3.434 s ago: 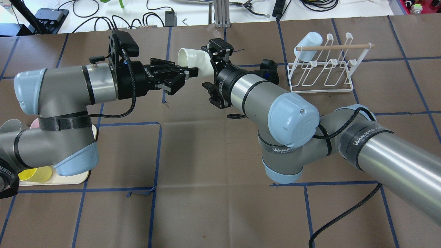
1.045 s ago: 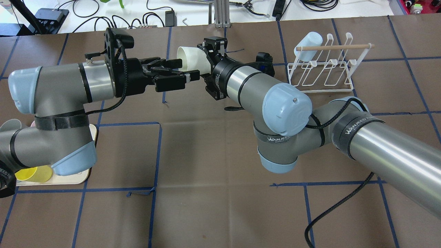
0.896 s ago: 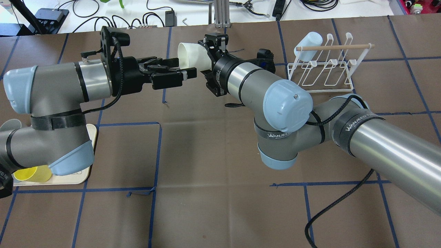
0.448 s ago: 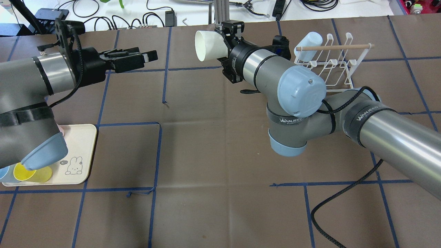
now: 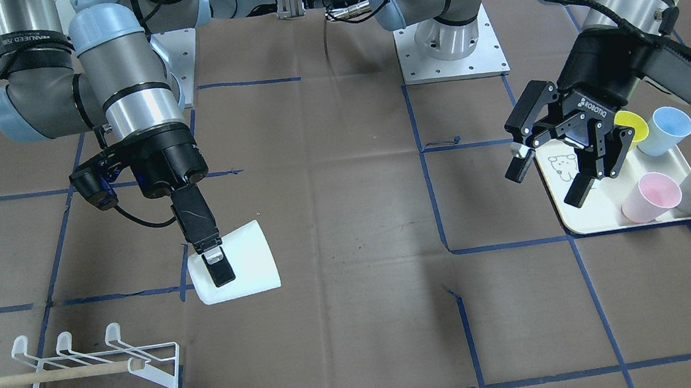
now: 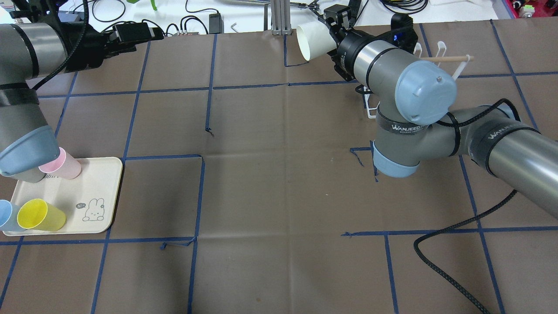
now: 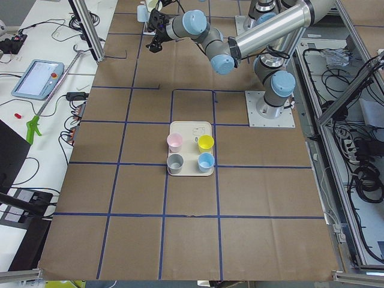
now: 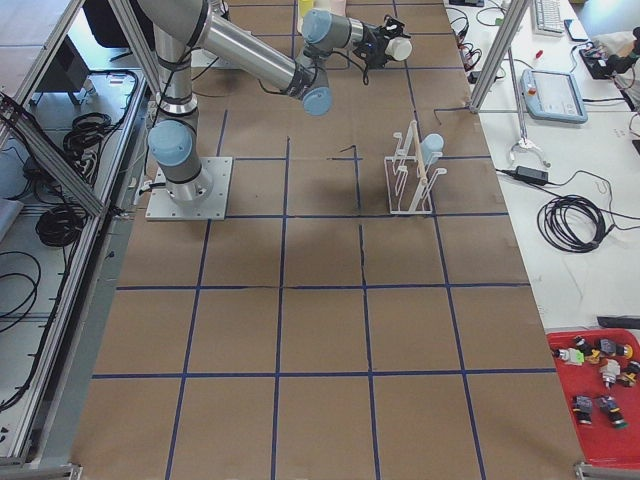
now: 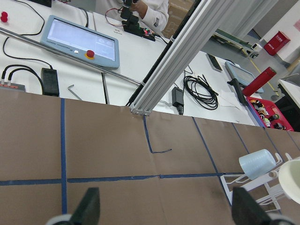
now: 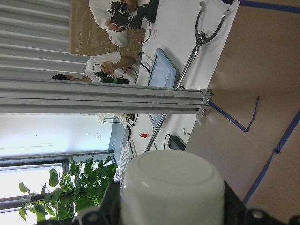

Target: Transfer IKEA cup to right arm and place on rack

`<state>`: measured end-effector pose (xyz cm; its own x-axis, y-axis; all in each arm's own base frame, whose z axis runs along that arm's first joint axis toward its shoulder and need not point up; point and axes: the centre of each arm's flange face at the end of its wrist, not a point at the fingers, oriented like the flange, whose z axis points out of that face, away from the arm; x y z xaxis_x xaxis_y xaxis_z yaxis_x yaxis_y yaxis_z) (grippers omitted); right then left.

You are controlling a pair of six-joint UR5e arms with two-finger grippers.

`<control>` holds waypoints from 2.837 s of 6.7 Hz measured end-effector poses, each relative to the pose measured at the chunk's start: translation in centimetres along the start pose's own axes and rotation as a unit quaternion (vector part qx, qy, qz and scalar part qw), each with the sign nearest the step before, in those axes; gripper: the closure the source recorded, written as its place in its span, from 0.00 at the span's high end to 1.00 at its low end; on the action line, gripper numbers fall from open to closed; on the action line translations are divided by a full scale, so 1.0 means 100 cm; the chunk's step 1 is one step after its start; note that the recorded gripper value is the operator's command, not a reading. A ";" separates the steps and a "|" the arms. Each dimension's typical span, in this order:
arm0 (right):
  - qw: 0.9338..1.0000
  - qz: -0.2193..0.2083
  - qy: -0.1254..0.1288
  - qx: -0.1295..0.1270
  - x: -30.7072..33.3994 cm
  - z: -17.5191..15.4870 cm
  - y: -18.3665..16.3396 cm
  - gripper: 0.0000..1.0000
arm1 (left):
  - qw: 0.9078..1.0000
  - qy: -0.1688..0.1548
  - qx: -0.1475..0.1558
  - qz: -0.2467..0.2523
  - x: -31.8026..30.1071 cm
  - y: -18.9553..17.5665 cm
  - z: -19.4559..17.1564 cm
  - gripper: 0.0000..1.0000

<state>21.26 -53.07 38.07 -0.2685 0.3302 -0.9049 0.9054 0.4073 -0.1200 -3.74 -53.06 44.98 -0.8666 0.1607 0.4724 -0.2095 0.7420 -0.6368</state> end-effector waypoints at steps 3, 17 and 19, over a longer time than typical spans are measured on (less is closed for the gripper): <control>0.943 -0.320 0.036 0.087 0.034 0.008 -0.098 0.16 | 0.953 -0.195 -0.218 -0.082 0.061 -0.037 -0.004 0.99; 0.798 -0.570 0.129 0.146 0.122 0.052 -0.277 0.17 | 0.908 -0.249 -0.337 0.013 0.085 0.016 0.003 1.00; 0.795 -0.575 0.139 0.134 0.136 0.053 -0.273 0.60 | 0.908 -0.246 -0.337 0.019 0.085 0.014 0.003 1.00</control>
<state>-5.37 -64.24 26.91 -0.9981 0.0600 -0.0127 0.0353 0.3924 -0.9191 -11.56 -50.85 47.92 -0.9997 0.0075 0.0223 0.0064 0.9987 -0.0502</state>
